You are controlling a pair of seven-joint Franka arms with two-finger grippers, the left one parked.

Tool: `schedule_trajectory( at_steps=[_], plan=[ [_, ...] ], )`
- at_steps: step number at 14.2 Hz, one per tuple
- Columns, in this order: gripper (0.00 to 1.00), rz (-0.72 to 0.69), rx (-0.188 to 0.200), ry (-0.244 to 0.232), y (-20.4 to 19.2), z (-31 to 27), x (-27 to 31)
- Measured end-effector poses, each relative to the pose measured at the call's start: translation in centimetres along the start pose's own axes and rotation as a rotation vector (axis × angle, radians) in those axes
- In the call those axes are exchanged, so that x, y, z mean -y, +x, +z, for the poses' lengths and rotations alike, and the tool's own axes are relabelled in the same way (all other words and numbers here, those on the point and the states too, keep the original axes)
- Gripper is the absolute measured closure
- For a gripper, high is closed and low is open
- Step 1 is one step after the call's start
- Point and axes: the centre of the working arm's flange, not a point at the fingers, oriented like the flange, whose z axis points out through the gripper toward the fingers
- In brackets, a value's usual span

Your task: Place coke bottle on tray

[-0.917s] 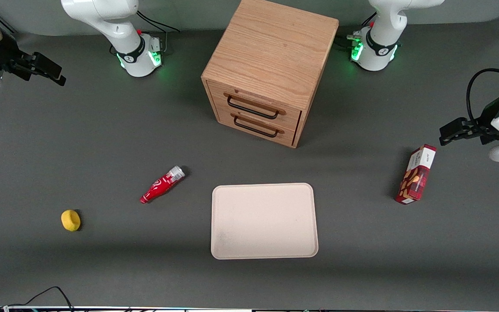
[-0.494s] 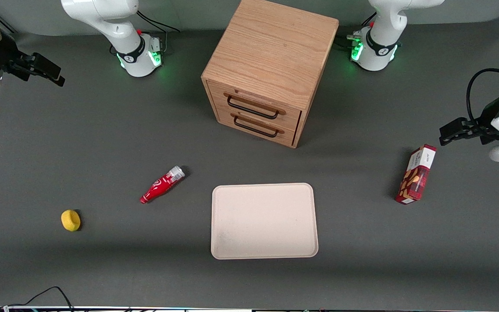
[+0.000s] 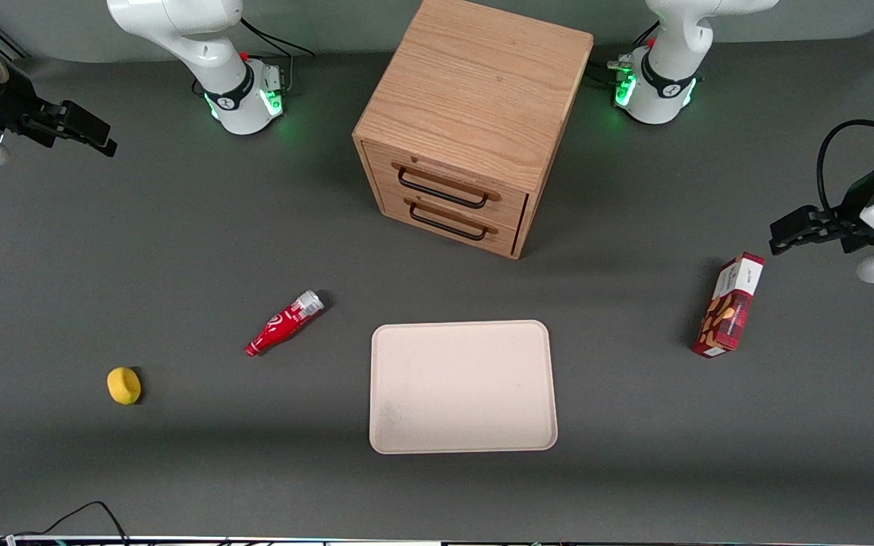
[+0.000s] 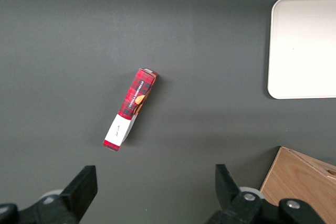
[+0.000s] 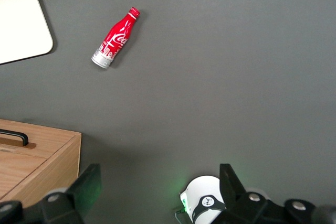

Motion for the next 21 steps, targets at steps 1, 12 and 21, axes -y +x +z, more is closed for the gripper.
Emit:
schedule_trajectory(
  at_steps=[1,12,21],
  plan=[
    [0.00,0.000,-0.002,0.001,0.0,-0.1,0.0],
    [0.00,0.256,-0.004,0.029,4.5,1.9,4.2],
    [0.00,0.623,0.117,0.014,13.8,21.7,16.1]
  ],
)
